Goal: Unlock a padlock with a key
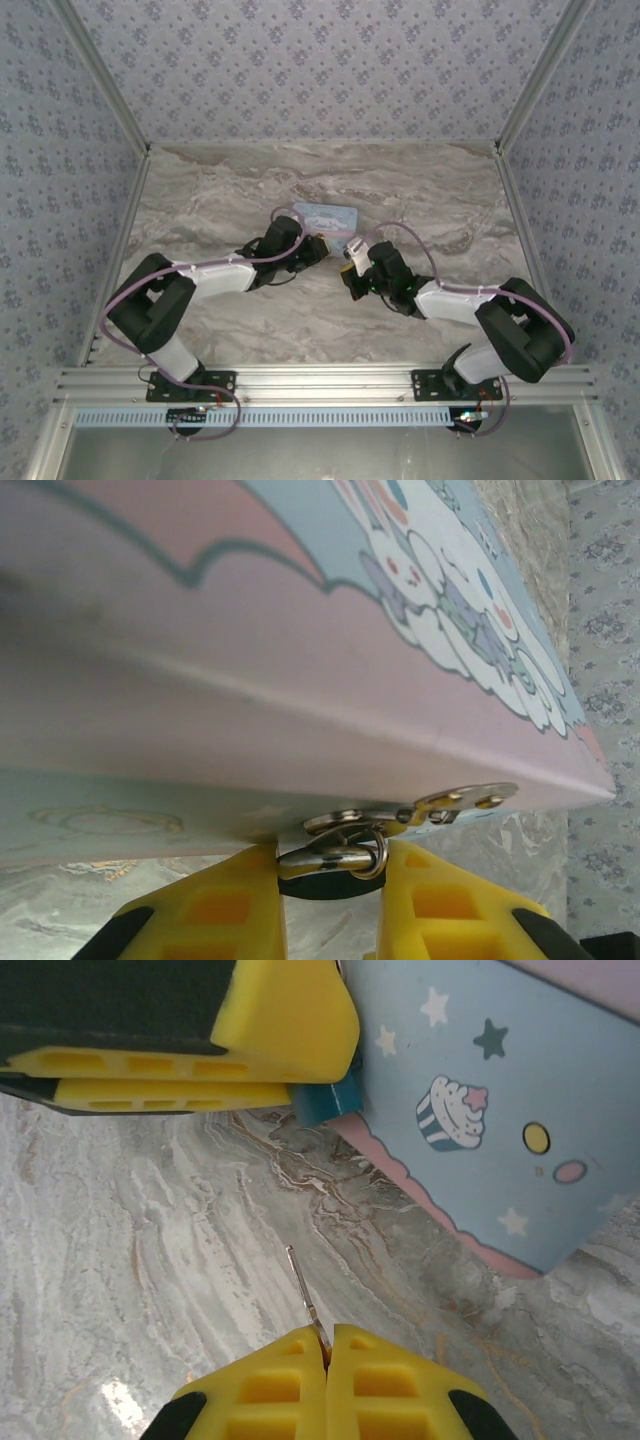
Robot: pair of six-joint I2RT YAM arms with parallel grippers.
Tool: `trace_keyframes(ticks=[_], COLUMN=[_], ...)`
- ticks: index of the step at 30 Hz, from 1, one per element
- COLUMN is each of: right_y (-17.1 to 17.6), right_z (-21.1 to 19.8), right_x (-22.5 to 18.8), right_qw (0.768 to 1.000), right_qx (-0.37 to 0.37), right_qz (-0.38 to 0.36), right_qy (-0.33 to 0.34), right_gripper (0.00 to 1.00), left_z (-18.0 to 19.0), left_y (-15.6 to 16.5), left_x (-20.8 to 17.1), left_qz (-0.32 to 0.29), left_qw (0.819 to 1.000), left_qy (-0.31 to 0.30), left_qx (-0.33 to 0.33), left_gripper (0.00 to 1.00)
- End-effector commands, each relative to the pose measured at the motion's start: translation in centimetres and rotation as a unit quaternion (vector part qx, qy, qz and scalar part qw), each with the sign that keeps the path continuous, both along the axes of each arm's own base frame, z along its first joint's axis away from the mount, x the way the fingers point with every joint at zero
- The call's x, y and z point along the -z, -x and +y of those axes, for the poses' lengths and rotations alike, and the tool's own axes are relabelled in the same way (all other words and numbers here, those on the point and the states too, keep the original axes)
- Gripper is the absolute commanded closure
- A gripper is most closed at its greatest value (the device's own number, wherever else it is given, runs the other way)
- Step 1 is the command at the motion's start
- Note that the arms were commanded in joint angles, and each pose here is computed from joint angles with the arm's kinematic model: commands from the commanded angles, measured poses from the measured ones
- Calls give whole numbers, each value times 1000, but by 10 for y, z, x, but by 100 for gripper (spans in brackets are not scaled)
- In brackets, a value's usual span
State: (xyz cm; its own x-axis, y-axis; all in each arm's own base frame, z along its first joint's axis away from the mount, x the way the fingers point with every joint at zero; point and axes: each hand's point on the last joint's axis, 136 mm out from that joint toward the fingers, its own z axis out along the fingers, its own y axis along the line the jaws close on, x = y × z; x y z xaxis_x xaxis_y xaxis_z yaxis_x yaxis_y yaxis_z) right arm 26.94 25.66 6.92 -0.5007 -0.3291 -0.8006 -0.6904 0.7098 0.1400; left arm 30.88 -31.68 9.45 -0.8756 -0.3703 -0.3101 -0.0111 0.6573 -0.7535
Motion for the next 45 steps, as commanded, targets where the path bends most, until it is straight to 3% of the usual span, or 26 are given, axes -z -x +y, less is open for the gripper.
trace_keyframes(ticks=[1, 45], right_y=[-13, -36], right_z=[6, 9], right_x=[-13, -24], right_qw=[999, 998], right_qx=[0, 25], right_qz=[-37, -57], right_qy=[6, -32], right_gripper=[100, 100], left_z=[-15, -26], left_y=[-6, 0], left_x=[-24, -22], left_qz=[-16, -3], left_qw=[999, 999], left_qy=[31, 42], left_qx=[2, -1], left_gripper=[79, 79])
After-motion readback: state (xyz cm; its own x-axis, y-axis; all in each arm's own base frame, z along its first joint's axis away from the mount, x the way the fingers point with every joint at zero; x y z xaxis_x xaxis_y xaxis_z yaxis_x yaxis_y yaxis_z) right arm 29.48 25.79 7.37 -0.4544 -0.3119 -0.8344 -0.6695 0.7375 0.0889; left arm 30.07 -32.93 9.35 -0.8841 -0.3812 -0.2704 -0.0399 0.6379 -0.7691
